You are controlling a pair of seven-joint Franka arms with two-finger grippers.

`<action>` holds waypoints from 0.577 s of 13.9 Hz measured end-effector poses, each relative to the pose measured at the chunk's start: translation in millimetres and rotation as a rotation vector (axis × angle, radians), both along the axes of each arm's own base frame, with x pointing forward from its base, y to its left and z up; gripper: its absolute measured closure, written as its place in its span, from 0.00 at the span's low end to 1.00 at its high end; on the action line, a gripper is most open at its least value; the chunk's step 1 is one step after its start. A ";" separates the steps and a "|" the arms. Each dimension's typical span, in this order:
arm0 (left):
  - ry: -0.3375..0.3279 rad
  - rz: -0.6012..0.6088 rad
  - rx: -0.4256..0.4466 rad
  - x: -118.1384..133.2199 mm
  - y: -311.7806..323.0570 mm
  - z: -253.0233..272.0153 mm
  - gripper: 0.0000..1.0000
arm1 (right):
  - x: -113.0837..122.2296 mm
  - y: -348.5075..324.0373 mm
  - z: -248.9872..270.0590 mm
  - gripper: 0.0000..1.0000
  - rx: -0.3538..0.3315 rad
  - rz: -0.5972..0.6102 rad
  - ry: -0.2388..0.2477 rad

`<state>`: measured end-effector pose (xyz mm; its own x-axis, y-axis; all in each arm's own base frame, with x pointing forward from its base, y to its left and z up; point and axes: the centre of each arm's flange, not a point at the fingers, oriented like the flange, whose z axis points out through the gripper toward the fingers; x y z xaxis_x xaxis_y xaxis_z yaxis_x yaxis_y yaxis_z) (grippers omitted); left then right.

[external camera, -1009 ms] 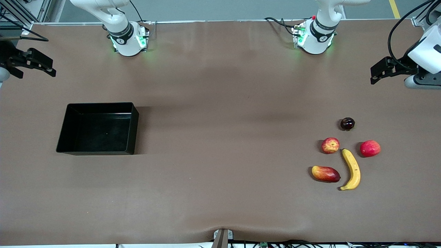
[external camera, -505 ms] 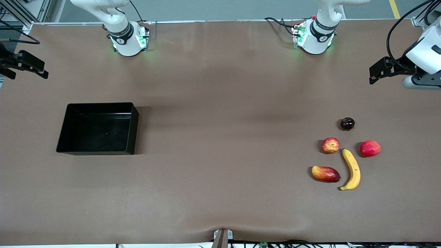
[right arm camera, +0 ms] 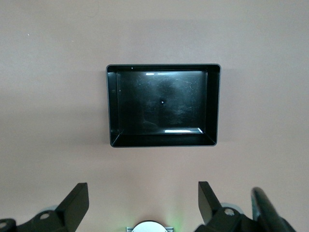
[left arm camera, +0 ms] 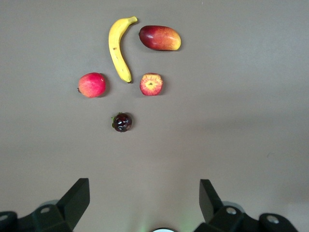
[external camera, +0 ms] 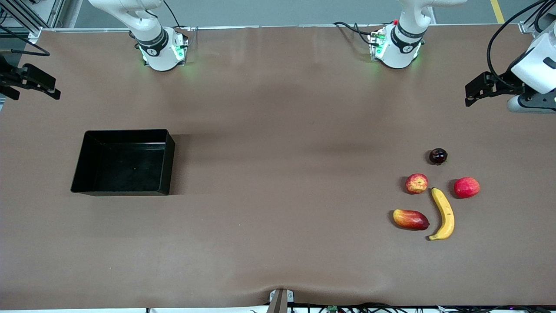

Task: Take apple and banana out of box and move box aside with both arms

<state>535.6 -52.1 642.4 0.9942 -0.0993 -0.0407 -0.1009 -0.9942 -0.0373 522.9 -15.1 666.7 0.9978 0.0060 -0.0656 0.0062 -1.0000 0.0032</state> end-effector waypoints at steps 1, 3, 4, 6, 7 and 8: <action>0.000 0.000 0.000 0.0 0.0 -0.1 0.00 | 0.0 0.0 0.0 0.00 0.000 0.000 0.000; 0.000 -0.001 0.000 0.0 -0.4 -0.1 0.00 | 0.0 0.0 -0.1 0.00 0.000 0.000 0.000; 0.000 -0.004 0.000 -0.2 -1.9 -0.1 0.00 | 0.0 0.0 -0.4 0.00 0.000 0.000 0.001; 0.000 -0.012 0.000 -0.7 -6.7 -0.1 0.00 | 0.0 0.0 -1.0 0.00 0.000 0.000 0.002; 0.000 -0.014 0.000 -0.8 -7.7 -0.1 0.00 | 0.0 0.0 -1.1 0.00 0.000 0.000 0.003; 0.000 -0.014 0.000 -0.8 -7.9 0.0 0.00 | 0.0 0.0 -1.2 0.00 0.000 0.000 0.003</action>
